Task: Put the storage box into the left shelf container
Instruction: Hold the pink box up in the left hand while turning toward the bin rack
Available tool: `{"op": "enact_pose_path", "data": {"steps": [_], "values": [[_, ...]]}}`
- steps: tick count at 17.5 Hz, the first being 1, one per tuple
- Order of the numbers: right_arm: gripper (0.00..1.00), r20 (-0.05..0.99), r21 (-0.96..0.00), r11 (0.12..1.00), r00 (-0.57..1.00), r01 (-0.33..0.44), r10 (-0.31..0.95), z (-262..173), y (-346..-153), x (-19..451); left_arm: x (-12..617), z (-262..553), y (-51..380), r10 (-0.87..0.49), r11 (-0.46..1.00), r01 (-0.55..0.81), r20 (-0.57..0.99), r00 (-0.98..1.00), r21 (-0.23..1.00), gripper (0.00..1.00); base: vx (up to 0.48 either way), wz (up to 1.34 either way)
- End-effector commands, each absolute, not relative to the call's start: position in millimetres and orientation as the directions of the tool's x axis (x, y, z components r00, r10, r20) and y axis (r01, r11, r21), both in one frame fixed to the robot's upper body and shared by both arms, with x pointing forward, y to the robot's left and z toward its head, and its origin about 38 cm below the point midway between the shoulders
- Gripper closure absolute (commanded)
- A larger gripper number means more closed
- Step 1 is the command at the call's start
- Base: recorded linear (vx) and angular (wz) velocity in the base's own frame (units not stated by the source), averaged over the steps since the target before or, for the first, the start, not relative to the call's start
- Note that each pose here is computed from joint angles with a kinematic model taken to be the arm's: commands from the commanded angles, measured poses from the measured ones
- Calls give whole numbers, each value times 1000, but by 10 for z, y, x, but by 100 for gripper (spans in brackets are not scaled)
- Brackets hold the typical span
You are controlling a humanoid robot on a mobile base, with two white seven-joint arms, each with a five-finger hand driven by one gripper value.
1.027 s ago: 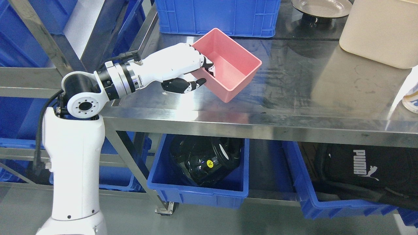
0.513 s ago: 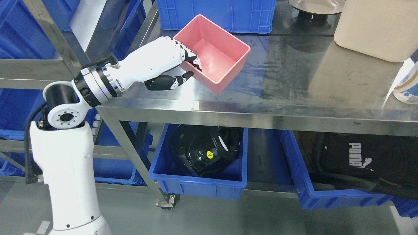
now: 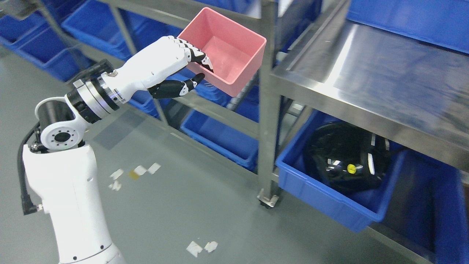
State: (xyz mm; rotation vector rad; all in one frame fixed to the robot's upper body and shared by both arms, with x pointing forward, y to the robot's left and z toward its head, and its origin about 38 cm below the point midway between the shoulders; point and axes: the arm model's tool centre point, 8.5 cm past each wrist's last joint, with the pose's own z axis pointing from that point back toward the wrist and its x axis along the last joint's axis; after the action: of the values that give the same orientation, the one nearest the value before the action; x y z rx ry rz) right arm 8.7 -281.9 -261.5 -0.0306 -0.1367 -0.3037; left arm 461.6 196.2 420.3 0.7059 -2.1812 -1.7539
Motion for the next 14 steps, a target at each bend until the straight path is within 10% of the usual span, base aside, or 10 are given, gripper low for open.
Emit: {"op": "enact_pose_path", "data": {"steps": [1,14], "values": [[0,140,308,922,948,232,-286,-2561,-2653,162,4591,4234,2117,-547,171,-228,-101,-831,958,99,-95,1232],[0,140,308,922,948,232,-286,-2561,-2653,162,4593,4207,2189,-560,185,-226,-86,-824,956,99,3,990]]}}
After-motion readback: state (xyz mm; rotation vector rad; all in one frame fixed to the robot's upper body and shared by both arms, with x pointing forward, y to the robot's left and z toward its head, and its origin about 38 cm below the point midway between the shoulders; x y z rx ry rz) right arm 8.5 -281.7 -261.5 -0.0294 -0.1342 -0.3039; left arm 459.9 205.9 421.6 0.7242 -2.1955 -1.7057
